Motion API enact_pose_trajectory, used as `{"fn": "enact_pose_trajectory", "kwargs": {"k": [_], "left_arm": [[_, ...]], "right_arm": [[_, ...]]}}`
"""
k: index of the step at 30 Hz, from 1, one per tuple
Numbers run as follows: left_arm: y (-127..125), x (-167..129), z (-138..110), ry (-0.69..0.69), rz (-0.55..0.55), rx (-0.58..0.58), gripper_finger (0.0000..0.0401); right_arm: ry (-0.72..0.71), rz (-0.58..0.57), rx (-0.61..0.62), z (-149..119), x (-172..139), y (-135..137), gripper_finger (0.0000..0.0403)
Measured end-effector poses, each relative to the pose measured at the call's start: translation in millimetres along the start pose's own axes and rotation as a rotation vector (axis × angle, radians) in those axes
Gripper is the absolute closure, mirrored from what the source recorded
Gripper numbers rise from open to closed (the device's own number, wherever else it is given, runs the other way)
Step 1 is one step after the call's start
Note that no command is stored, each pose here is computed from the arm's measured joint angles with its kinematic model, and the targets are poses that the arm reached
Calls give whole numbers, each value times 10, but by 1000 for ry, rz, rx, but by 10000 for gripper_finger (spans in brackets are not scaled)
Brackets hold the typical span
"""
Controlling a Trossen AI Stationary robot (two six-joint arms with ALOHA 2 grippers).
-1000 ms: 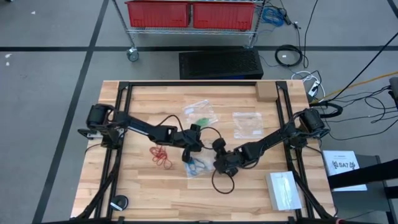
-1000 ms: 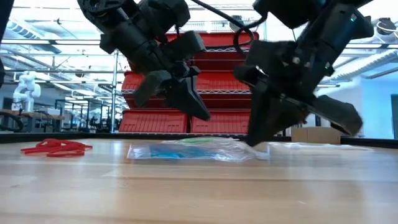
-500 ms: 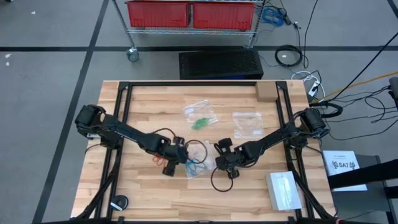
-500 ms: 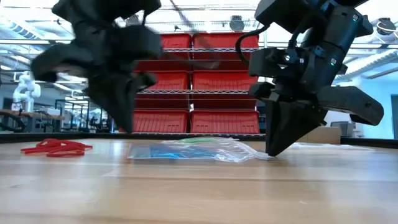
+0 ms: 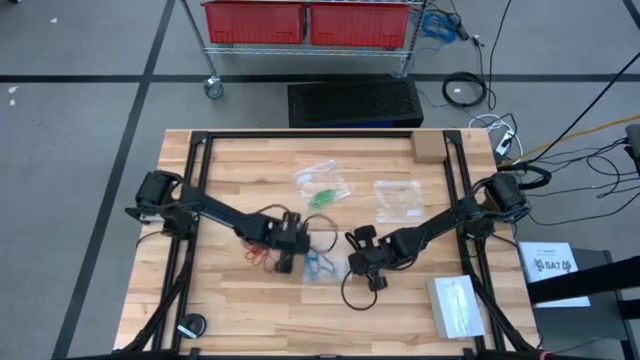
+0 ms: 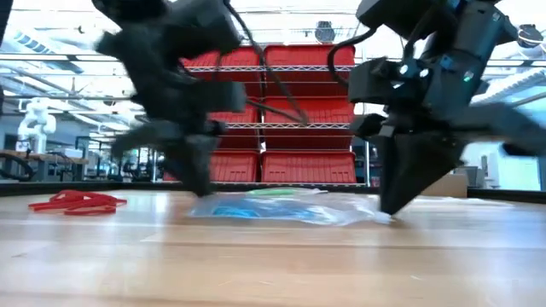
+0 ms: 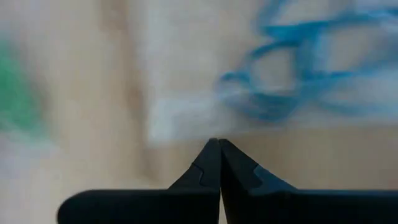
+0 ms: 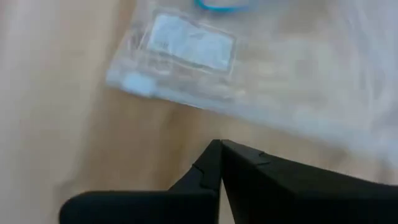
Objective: Sort rubber bands
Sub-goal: Close the transparent zip bag
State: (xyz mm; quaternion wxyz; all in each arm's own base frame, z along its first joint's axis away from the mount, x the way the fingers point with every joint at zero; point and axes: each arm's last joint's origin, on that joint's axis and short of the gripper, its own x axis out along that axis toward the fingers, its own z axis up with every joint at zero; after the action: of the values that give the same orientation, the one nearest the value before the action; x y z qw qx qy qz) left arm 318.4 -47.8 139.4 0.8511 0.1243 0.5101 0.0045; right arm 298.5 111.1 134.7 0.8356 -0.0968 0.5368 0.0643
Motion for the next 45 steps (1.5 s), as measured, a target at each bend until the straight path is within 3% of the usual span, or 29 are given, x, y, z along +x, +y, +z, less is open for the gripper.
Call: {"fn": "enact_pose_trajectory", "kwargs": {"k": [6,13,21,25,29,34,39,41,45], "left_arm": [[297,86,153,-172,60,12,401],[577,201,182,-246,115,-11,401],[563,-102,312,-500,55,-67,401],[537,-211,196,-657,55,-130,401],[499,-252,-25,-732,41,-208,401],[481,-358,-200,-817,45,-253,401],[500,-501,-230,-868,68,-261,401],[498,-539,-259,-874,71,-257,401],[494,-595,-312,-888,73,-257,401]], "right_arm": [[-33,43,39,10,-166,114,403],[-49,-67,-17,-38,-254,292,390],[-58,-239,-252,-35,-255,289,296],[-21,-251,-426,-46,-159,303,251],[-38,-284,-551,-16,-66,343,232],[-127,-315,-557,91,-16,328,258],[-125,-195,-537,100,108,264,352],[-98,-209,-543,76,151,251,386],[-63,-265,-592,53,147,251,386]]}}
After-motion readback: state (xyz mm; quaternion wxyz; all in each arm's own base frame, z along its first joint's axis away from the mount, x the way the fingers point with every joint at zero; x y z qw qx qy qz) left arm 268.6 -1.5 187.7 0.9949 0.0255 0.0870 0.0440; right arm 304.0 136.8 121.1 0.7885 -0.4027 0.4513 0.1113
